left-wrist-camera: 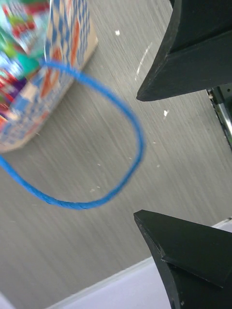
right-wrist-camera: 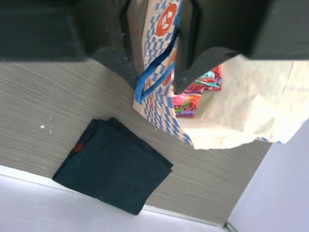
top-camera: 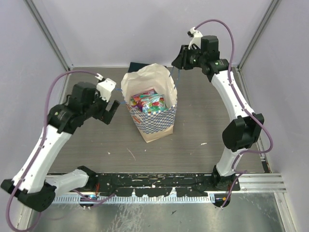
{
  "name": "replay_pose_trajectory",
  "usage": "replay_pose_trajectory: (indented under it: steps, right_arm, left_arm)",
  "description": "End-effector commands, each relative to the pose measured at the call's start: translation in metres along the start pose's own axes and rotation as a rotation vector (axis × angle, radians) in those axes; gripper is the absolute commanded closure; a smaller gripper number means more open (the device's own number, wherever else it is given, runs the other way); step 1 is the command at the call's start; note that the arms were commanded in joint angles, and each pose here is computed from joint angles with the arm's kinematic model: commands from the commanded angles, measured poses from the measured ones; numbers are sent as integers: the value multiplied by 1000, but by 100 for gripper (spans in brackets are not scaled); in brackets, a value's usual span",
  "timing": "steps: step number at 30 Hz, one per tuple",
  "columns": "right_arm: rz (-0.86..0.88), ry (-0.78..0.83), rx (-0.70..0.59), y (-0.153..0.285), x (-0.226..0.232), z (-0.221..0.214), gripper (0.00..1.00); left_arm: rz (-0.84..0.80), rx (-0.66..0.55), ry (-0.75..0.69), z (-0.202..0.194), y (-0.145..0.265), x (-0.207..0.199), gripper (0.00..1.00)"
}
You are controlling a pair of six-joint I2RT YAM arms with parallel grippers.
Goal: Take the snacks out of the paper bag
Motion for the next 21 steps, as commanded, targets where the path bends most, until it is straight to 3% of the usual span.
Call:
replay_pose_trajectory:
  steps: [1, 3, 7, 11, 13, 16, 21]
  right_arm:
    - [61, 76, -56, 23, 24, 34, 52]
    - [89, 68, -58, 31, 33, 40, 30]
    - [117, 56, -98, 52, 53, 51, 2]
    - [106, 50, -175, 80, 67, 65, 0]
    - [73, 34, -210, 94, 68, 69, 0]
    - [14, -13, -261, 111, 66, 68, 0]
    - [-137, -91, -236, 118, 52, 34, 0]
  left_arm:
    - [-184, -242, -62, 35, 62, -19, 2]
    - [-286, -256, -122, 28, 75, -34, 2]
    - [-225, -305, -209, 30, 85, -22, 2]
    - [-139, -535, -165, 89, 100, -6, 2]
    - [-45, -584, -76, 122, 98, 13, 2]
    - [-5, -543, -4, 156, 75, 25, 2]
    - [-12, -448, 0, 198, 21, 33, 2]
Point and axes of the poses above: each gripper's point midway between its finger pads, its own y axis back along the fingers, its own x axis along the line the jaws close on, z = x × y, the point moved 1 cm from there along y, back along the fingers
